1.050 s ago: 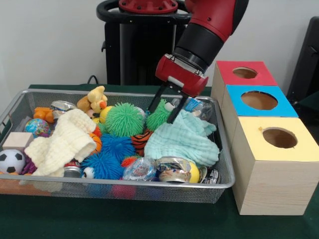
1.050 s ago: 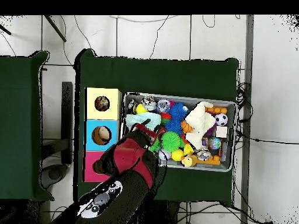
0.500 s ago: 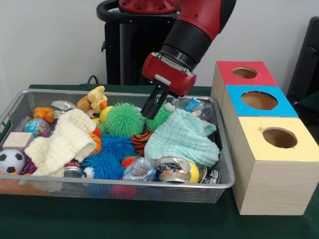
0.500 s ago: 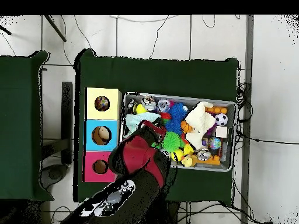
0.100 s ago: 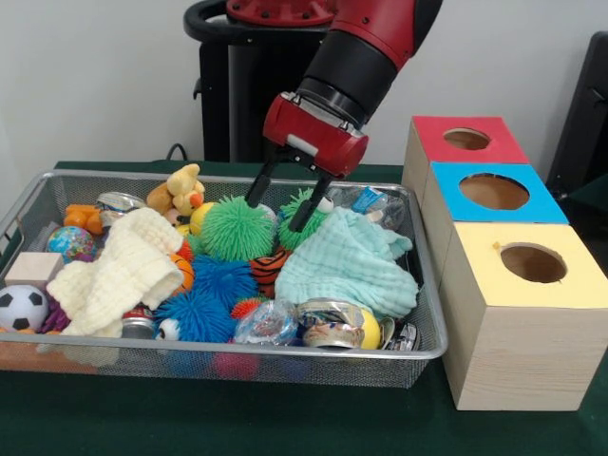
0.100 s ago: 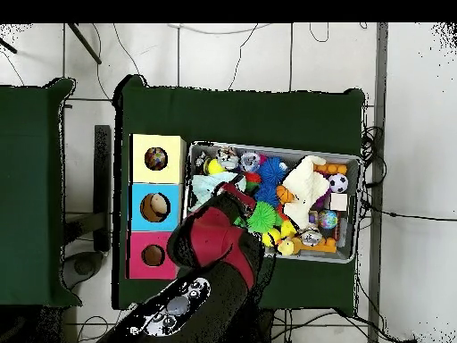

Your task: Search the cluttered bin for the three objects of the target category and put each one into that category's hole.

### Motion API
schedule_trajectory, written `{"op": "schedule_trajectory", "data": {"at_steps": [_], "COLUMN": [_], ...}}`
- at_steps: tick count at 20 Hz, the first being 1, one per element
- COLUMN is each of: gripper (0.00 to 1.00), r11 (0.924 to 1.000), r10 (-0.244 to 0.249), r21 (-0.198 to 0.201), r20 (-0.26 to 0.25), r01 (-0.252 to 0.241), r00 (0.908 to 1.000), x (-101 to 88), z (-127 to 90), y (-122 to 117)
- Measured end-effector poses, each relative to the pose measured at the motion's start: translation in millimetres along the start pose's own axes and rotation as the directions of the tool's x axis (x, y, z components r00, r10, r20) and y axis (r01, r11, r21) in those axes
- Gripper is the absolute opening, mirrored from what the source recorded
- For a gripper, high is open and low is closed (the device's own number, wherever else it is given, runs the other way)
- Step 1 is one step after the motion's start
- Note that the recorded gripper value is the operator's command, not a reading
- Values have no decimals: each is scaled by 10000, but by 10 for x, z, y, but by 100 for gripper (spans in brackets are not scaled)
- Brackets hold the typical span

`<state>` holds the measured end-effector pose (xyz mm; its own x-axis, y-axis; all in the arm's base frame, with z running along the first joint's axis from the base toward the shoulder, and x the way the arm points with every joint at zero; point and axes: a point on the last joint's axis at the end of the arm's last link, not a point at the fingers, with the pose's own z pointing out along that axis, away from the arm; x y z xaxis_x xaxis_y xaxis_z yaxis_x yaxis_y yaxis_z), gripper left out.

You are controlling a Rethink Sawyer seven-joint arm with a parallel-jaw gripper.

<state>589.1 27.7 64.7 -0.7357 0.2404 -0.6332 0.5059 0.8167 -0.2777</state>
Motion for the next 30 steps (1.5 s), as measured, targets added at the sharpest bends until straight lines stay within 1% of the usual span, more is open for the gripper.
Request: {"op": "schedule_trajectory", "data": {"at_steps": [3, 5, 8, 9, 11, 12, 14, 15, 16, 17, 18, 19, 21, 22, 23, 25, 27, 28, 29, 30], "gripper": [100, 100, 100, 100, 100, 100, 100, 100, 100, 100, 100, 100, 100, 100, 100, 100, 100, 100, 100, 100], "r11": [10000, 10000, 9997, 9992, 9979, 9956, 9938, 9902, 9886, 9877, 9832, 9791, 9672, 9614, 9566, 9358, 9247, 9209, 9110, 9039], "r10": [-80, -76, 85, 216, 423, 692, 885, 1237, 1375, 1454, 1784, 2020, 2539, 2742, 2894, 3454, 3702, 3778, 3960, 4073], "r21": [29, 64, 221, 344, 517, 703, 792, 868, 865, 855, 770, 719, 630, 600, 583, 547, 541, 537, 498, 454], "r20": [48, -12, -326, -524, -798, -1153, -1394, -1777, -1908, -1973, -2203, -2366, -2743, -2899, -3015, -3411, -3600, -3661, -3830, -3958], "r01": [80, 76, -78, -198, -383, -613, -779, -1097, -1229, -1307, -1652, -1902, -2461, -2685, -2854, -3483, -3769, -3860, -4094, -4254], "r00": [10000, 10000, 9994, 9984, 9959, 9909, 9863, 9763, 9719, 9695, 9590, 9504, 9275, 9169, 9085, 8743, 8564, 8504, 8346, 8231], "x": [42, 79, 162, 189, 209, 229, 239, 248, 248, 247, 234, 229, 219, 213, 209, 186, 184, 184, 184, 182], "z": [-45, -73, -125, -141, -153, -156, -155, -144, -133, -127, -90, -59, 18, 52, 76, 177, 218, 228, 244, 249], "y": [78, 142, 261, 289, 296, 297, 301, 318, 327, 333, 362, 377, 409, 422, 432, 480, 517, 533, 590, 637]}}
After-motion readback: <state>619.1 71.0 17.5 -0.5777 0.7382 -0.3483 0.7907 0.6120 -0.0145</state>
